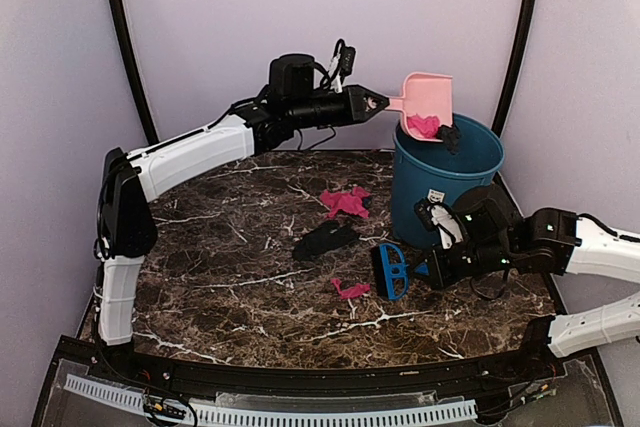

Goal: Sweep away the paper scraps from the table
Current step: Dump the paper scraps in the dustpan into the trash bin, then sweep the paper scraps into the dustpan.

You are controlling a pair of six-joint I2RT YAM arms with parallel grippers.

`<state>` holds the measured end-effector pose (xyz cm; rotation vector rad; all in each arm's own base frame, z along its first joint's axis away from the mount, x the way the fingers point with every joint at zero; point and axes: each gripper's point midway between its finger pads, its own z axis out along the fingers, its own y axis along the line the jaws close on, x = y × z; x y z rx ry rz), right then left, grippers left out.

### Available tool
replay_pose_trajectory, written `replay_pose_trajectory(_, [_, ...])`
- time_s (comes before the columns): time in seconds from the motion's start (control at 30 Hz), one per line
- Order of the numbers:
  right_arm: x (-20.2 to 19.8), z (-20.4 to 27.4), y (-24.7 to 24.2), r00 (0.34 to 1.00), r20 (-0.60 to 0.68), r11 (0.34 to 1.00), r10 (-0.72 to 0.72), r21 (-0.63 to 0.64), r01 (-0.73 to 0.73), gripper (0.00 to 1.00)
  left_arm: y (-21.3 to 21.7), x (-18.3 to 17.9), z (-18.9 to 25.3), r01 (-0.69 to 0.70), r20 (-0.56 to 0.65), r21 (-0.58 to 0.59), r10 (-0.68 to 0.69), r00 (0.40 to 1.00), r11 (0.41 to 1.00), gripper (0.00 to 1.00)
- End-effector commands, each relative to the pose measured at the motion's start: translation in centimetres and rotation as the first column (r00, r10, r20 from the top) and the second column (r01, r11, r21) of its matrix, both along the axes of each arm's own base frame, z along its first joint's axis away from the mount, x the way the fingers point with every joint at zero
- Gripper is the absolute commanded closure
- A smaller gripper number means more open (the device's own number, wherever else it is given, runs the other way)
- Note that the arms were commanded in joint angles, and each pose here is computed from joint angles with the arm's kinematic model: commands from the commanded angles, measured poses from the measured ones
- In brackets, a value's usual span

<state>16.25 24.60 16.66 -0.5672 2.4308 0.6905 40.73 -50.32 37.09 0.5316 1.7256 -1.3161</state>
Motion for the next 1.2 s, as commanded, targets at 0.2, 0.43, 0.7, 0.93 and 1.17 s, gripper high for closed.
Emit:
replay_pose_trajectory(0.2, [0.4, 0.5, 0.1, 1.000, 0.027, 1.000, -0.013, 0.022, 0.013, 1.00, -1.5, -2.5, 5.0, -0.048, 0.476, 0.076, 0.006, 0.880, 0.996, 1.00])
replay_pose_trajectory(0.43, [0.4, 0.5, 0.0, 0.999, 0.030, 1.000, -0.013, 0.021, 0.013, 1.00, -1.8, -3.5, 6.5, -0.121, 0.651, 0.121, 0.013, 0.759, 0.985, 1.00])
replay_pose_trajectory(0.7, [0.7, 1.3, 0.2, 0.999, 0.051, 0.999, -0.009, 0.033, 0.007, 1.00, 1.1, -3.6, 10.5, -0.253, 0.676, 0.058, 0.148, 0.721, 0.966, 1.00])
replay_pose_trajectory(0.93, [1.0, 2.8, 0.6, 0.997, 0.076, 0.998, -0.017, 0.062, 0.012, 1.00, 6.5, -6.0, 12.9, -0.314, 0.600, -0.015, 0.260, 0.757, 0.949, 1.00])
replay_pose_trajectory(1.17, [1.8, 4.3, 1.1, 0.993, 0.115, 0.996, -0.024, 0.085, 0.014, 1.00, 13.6, -8.3, 12.2, -0.433, 0.481, -0.063, 0.407, 0.777, 0.899, 1.00])
